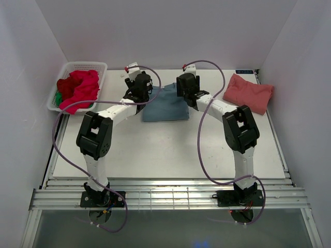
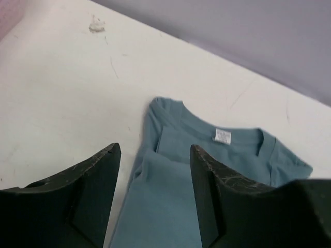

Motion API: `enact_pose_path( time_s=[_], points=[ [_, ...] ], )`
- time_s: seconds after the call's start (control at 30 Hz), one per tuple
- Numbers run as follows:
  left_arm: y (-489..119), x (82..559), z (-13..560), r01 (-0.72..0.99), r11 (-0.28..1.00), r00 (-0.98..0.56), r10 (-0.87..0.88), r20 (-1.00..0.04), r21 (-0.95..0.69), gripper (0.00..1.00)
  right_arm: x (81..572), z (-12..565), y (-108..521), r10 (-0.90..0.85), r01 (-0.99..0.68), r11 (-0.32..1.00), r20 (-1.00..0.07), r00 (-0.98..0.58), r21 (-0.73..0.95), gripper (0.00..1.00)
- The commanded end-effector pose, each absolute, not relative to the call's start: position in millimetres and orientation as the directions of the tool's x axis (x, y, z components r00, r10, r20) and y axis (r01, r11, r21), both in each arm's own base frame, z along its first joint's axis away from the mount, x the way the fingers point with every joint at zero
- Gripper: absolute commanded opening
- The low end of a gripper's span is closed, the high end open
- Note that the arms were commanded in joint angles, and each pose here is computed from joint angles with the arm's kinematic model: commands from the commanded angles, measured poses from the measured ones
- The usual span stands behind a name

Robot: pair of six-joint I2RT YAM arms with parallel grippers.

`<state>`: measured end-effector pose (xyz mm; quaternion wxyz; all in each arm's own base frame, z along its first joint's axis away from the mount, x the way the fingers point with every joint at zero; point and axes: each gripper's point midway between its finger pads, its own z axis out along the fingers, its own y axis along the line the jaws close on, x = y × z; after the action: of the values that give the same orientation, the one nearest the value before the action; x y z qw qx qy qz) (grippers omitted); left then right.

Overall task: Fold and stack the t-shirts
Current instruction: Fold the long partially folded tshirt into a neat square

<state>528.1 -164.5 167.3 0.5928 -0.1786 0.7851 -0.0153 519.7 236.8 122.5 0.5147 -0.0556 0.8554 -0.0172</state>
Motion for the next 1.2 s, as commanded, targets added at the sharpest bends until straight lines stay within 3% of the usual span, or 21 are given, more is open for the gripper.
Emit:
enact_pose_path(
  time_s=[0.0,0.13,0.23,0.27,0.3,0.33,0.37,0.5,0.67,0.7,0.87,1.17],
  points=[
    [-143,546,192,-0.356,0.900,-0.146,-0.321,-0.936,-0.253,0.67,552,175,230,0.040,0.021,0.999,-0.957,-0.289,0.035,0.70],
    [-156,549,198,-0.297,0.909,-0.169,-0.351,-0.921,-0.292,0.66,547,198,231,0.028,-0.025,0.999,-0.968,-0.251,0.035,0.70],
    [-192,537,196,-0.122,0.910,-0.261,-0.415,-0.872,-0.396,0.57,536,212,243,0.018,-0.124,0.991,-0.971,-0.237,0.049,0.65],
    [-204,529,190,-0.069,0.900,-0.301,-0.431,-0.851,-0.431,0.50,533,215,249,0.018,-0.167,0.984,-0.969,-0.246,0.061,0.47],
    [-216,523,185,-0.021,0.889,-0.343,-0.435,-0.833,-0.456,0.26,528,208,253,0.003,-0.198,0.978,-0.958,-0.288,0.062,0.31],
    [-235,513,181,0.051,0.868,-0.406,-0.435,-0.804,-0.495,0.09,527,206,258,-0.001,-0.231,0.970,-0.950,-0.312,0.075,0.17],
    [-242,505,171,0.067,0.853,-0.449,-0.437,-0.779,-0.517,0.00,523,196,271,0.001,-0.300,0.947,-0.934,-0.358,0.116,0.08],
    [-275,480,156,0.187,0.806,-0.556,-0.385,-0.737,-0.562,0.00,513,193,308,0.030,-0.478,0.831,-0.881,-0.473,0.285,0.08],
    [-262,470,134,0.136,0.857,-0.595,-0.330,-0.732,-0.497,0.00,490,156,329,-0.021,-0.535,0.745,-0.787,-0.617,0.399,0.09],
    [-250,471,131,0.092,0.879,-0.580,-0.334,-0.743,-0.468,0.05,487,150,331,-0.026,-0.540,0.734,-0.778,-0.628,0.412,0.10],
    [-238,470,131,0.098,0.907,-0.567,-0.288,-0.772,-0.410,0.30,484,90,329,-0.049,-0.439,0.771,-0.644,-0.763,0.462,0.08],
    [-247,463,74,0.103,0.902,-0.668,-0.249,-0.702,-0.419,0.31,470,12,290,-0.068,-0.267,0.901,-0.498,-0.865,0.341,0.08]
  ],
)
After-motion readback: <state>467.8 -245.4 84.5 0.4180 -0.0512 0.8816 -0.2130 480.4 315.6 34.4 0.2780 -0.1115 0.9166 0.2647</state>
